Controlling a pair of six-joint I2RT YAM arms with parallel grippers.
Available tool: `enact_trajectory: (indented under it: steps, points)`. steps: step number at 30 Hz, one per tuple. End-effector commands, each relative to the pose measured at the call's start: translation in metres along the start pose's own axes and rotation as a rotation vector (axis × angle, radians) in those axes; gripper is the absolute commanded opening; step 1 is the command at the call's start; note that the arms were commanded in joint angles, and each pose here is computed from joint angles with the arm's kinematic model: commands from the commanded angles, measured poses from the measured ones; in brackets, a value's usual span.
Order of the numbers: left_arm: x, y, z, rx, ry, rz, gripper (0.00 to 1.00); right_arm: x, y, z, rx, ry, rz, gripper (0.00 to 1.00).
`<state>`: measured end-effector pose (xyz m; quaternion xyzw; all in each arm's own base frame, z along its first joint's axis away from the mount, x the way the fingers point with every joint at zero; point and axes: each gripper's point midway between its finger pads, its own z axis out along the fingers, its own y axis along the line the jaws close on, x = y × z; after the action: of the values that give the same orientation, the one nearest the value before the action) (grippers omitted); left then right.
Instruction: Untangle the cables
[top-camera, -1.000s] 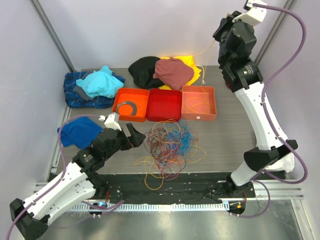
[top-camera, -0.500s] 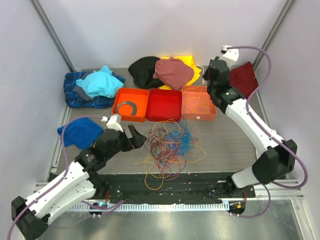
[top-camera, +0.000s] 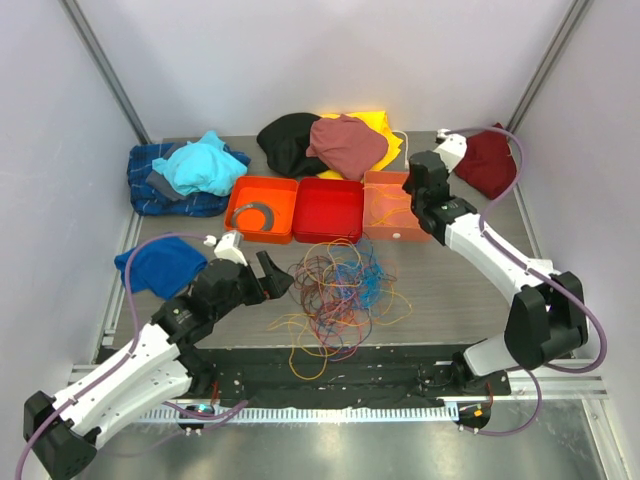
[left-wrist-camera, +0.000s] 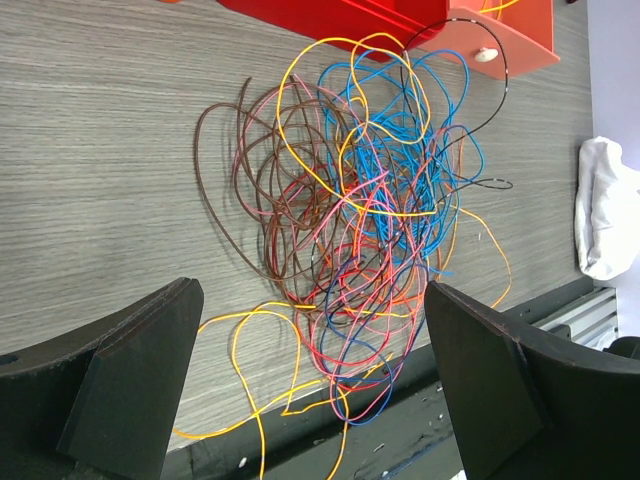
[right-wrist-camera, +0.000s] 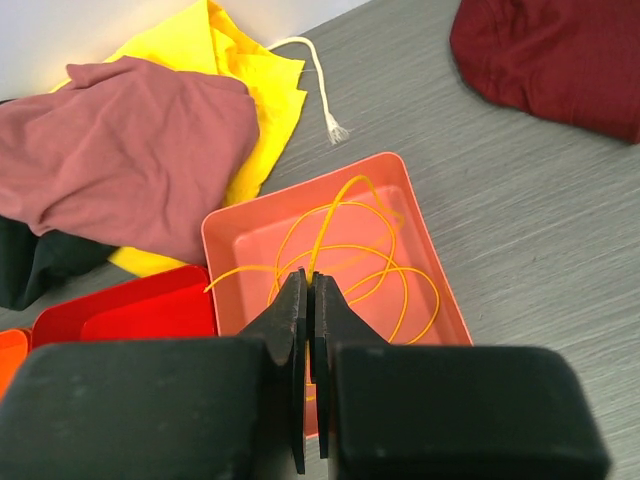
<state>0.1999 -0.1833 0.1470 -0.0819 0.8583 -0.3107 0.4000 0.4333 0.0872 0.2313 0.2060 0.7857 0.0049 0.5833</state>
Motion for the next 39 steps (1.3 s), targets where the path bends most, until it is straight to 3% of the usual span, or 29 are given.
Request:
enact_trajectory:
  steps: [1,9,19,27,34,39]
  points:
    - [-0.008,-0.009,-0.001,0.036,-0.035,-0.007,0.99,0.008,-0.001,0.012,-0.004,-0.001,0.067,0.01]
    - [-0.003,-0.01,0.003,0.037,-0.011,-0.011,0.99,0.049,-0.006,0.029,0.0,0.06,0.038,0.01]
    - [-0.01,-0.008,-0.003,0.024,-0.039,-0.007,0.99,0.054,0.001,0.09,0.039,0.155,0.008,0.01]
    - [-0.01,-0.009,-0.003,0.021,-0.032,0.008,0.99,0.064,0.005,0.071,-0.025,0.216,0.026,0.41]
    - [-0.012,-0.012,0.002,0.019,-0.03,0.008,0.99,0.036,0.011,0.033,-0.067,0.194,0.047,0.57]
    - [-0.012,-0.015,0.007,0.025,-0.024,0.004,0.99,0.033,0.02,0.012,-0.069,0.222,-0.073,0.6]
